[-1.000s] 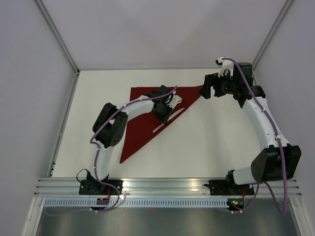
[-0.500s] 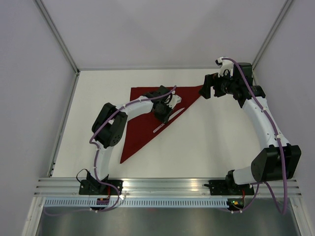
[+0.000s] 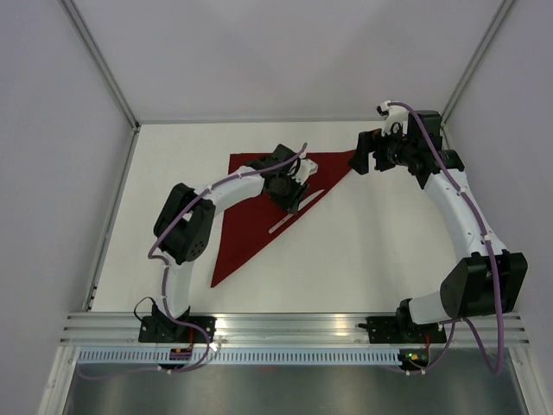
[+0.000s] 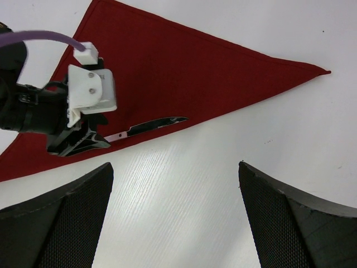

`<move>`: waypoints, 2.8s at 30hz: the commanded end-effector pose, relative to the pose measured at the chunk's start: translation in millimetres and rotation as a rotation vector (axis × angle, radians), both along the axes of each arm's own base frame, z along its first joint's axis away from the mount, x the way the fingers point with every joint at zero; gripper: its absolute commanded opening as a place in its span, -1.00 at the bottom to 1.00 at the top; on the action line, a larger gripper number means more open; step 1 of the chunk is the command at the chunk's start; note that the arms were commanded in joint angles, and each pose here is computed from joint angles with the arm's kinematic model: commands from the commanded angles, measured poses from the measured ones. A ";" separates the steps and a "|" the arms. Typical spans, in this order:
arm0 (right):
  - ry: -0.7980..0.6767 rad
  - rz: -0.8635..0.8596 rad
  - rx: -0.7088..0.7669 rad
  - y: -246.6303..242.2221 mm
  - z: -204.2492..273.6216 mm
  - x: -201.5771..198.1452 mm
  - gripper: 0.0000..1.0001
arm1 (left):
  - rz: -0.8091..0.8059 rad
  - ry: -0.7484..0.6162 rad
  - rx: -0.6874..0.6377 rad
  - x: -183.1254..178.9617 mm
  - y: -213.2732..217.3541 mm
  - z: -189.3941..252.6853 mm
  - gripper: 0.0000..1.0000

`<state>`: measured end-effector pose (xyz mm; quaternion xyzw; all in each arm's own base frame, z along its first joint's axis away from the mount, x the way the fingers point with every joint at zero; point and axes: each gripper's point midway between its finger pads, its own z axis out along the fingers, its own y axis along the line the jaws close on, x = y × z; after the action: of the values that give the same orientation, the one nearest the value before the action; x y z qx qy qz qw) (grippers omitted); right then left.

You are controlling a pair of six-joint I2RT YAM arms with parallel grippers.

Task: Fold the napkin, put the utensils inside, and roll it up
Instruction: Place the utensil onto the napkin, then fold the napkin

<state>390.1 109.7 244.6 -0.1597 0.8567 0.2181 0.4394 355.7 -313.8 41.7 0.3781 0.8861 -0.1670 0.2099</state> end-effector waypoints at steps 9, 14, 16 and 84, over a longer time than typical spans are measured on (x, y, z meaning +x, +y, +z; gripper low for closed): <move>-0.096 0.101 -0.016 43.3 6.1 -22.9 0.88 | 0.480 -0.374 -0.324 54.1 79.2 228.0 -0.07; -0.181 0.283 -0.113 128.6 -2.3 -63.9 0.74 | 0.735 -0.447 -0.510 26.4 150.1 310.5 -0.07; -0.205 0.348 -0.127 159.3 -10.7 -79.5 0.67 | 0.771 -0.524 -0.559 3.8 166.9 345.9 -0.04; -0.683 0.880 -0.508 429.4 -190.5 -253.8 -0.64 | 0.846 -0.737 -0.582 -112.8 240.3 404.2 0.01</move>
<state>132.8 521.5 27.6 -0.6783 0.5532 0.0959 0.4739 244.4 -76.4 446.4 -0.0562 0.7468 -0.1748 0.6392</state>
